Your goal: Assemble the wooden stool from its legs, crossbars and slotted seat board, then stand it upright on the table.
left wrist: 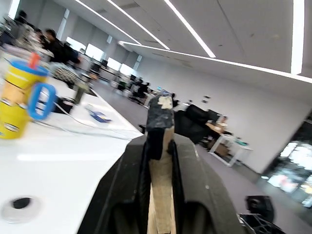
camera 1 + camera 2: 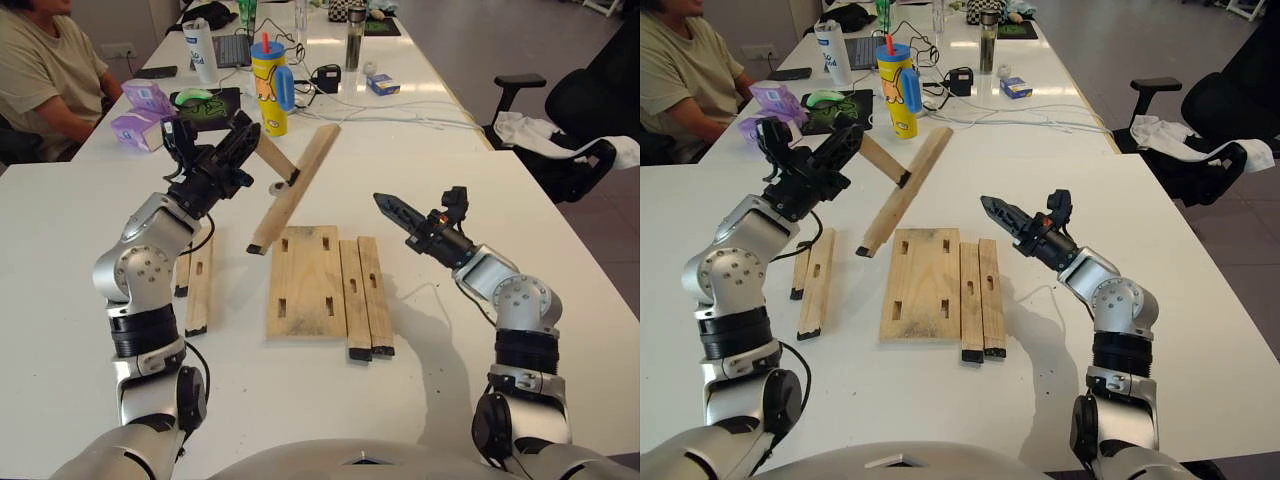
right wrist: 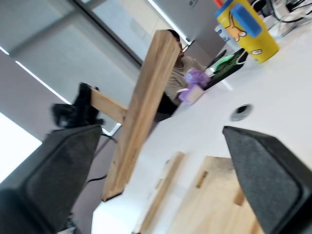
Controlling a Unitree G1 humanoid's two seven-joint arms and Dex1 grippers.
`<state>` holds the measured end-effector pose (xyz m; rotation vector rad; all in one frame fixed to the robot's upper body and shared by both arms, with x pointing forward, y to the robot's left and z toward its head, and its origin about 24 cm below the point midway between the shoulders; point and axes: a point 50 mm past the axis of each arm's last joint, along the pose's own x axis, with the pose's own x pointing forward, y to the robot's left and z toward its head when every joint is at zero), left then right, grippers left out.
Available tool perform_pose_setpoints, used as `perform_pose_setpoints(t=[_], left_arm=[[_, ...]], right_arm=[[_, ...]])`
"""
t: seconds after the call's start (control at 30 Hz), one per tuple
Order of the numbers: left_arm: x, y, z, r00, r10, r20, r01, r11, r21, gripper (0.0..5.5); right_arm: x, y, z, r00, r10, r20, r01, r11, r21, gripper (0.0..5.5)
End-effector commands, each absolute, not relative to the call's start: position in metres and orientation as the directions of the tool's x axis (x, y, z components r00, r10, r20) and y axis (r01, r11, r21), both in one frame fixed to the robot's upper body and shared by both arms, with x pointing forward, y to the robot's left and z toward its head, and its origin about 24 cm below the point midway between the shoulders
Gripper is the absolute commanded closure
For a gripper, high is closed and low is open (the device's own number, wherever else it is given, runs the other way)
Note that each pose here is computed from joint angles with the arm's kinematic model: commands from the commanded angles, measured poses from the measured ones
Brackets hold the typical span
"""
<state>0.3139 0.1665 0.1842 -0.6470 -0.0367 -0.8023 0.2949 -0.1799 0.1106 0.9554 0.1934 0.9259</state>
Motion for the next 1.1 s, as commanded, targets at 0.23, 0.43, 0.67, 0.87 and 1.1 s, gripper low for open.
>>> perform_pose_setpoints(t=[0.23, 0.43, 0.67, 0.87, 1.1], left_arm=[[0.317, 0.147, 0.189, 0.528, -0.788, 0.316, 0.73, 0.232, -0.643, 5.09], [0.313, 0.141, 0.182, 0.498, -0.802, 0.332, 0.692, 0.137, -0.709, 5.09], [0.314, 0.143, 0.184, 0.484, -0.806, 0.341, 0.671, 0.092, -0.736, 5.09], [0.31, 0.141, 0.183, 0.457, -0.822, 0.341, 0.668, 0.064, -0.742, 5.09], [0.307, 0.139, 0.189, 0.463, -0.813, 0.354, 0.714, 0.106, -0.692, 4.73]], right_arm=[[0.301, -0.169, 0.129, 0.477, 0.796, 0.372, -0.618, 0.003, 0.786, 0.95], [0.295, -0.16, 0.135, 0.389, 0.823, 0.414, -0.65, -0.073, 0.756, 1.12], [0.287, -0.165, 0.141, 0.338, 0.805, 0.488, -0.68, -0.15, 0.718, 2.07], [0.28, -0.171, 0.138, 0.327, 0.786, 0.525, -0.69, -0.181, 0.701, 2.98], [0.28, -0.174, 0.139, 0.343, 0.782, 0.52, -0.697, -0.159, 0.699, 3.39]])
